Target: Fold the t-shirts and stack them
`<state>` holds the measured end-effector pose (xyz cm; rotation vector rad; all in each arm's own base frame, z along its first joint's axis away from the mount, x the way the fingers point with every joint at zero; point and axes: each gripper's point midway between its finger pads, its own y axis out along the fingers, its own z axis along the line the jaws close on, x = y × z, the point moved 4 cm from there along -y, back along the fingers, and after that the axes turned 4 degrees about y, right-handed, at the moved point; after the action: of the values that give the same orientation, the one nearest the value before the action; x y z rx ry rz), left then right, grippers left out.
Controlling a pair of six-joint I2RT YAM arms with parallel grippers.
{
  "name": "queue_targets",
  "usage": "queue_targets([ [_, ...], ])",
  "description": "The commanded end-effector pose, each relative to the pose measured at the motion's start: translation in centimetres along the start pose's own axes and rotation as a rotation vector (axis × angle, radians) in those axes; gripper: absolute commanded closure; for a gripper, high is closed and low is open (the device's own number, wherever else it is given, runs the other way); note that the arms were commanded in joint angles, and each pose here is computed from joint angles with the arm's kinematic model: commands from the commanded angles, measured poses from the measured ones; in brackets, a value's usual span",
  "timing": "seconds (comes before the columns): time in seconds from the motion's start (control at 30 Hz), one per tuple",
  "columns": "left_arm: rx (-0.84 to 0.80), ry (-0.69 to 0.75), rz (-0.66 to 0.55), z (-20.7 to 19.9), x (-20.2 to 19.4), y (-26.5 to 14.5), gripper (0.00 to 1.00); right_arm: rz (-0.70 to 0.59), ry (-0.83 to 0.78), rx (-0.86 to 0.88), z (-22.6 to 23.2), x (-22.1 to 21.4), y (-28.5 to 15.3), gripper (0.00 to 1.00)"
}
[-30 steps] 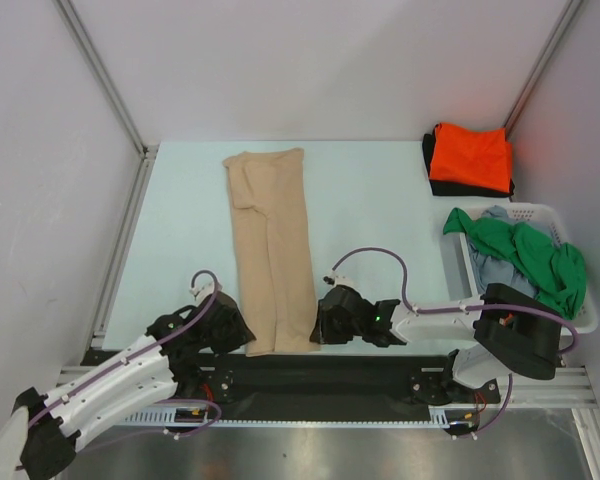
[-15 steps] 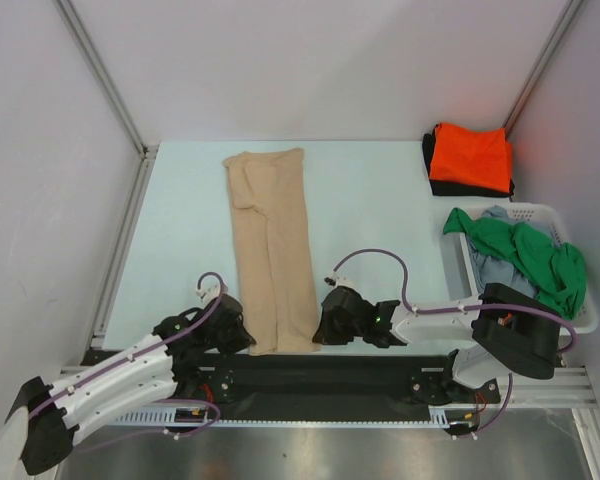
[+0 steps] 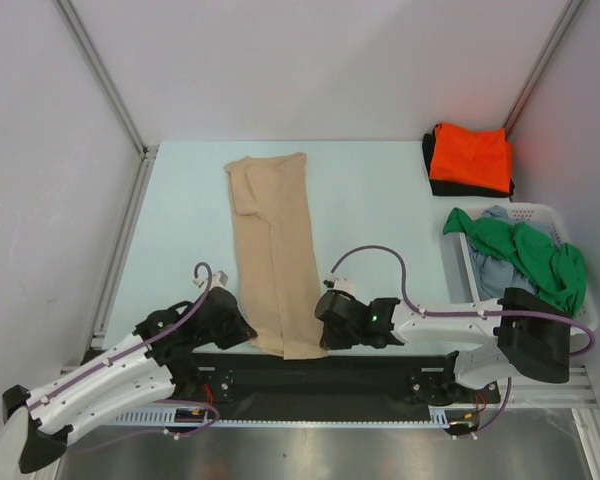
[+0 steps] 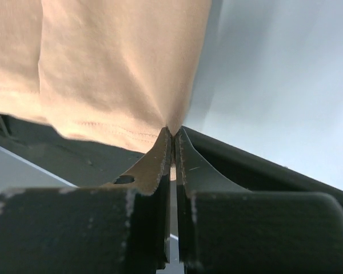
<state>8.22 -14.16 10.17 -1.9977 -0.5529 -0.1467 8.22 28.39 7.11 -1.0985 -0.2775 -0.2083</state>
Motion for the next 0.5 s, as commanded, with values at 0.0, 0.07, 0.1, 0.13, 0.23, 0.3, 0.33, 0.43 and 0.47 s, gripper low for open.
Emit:
queue_targets([
  [0.0, 0.0, 0.068, -0.075, -1.3, 2.0, -2.0, 1.0, -0.083, 0.027, -0.024, 1.2, 3.4, -2.1, 1.0],
  [0.07, 0.045, 0.097, -0.103, -1.2, 3.0, -2.2, 1.0, -0.092, 0.01, -0.027, 1.4, 4.8, -2.4, 1.0],
  [0.1, 0.05, 0.099, -0.13, -1.6, 3.9, -2.6, 1.0, -0.119, 0.017, 0.001, 2.6, 6.4, -3.0, 1.0],
  [0.13, 0.054, 0.13, -0.141, -1.6, 4.5, -2.7, 1.0, -0.132, 0.027, -0.018, 2.4, 7.6, -2.9, 1.0],
  [0.23, 0.065, 0.107, -0.189, -1.9, 7.9, -2.5, 1.0, -0.162, 0.007, -0.017, 3.6, 11.4, -3.0, 1.0],
  [0.3, 0.041, 0.107, -0.205, -2.7, 9.7, -2.8, 1.0, -0.171, -0.023, -0.027, 3.8, 13.2, -2.9, 1.0],
  [0.33, 0.045, 0.134, -0.219, -2.8, 10.7, -2.6, 1.0, -0.201, -0.013, -0.014, 4.6, 15.4, -3.4, 1.0],
  [0.43, 0.091, 0.137, -0.228, -2.8, 13.7, -1.8, 1.0, -0.201, -0.042, -0.028, 4.8, 18.2, -2.5, 1.0],
  [0.47, 0.129, 0.115, -0.21, -2.3, 14.6, -0.9, 1.0, -0.208, -0.031, -0.025, 5.1, 20.2, -2.1, 1.0],
])
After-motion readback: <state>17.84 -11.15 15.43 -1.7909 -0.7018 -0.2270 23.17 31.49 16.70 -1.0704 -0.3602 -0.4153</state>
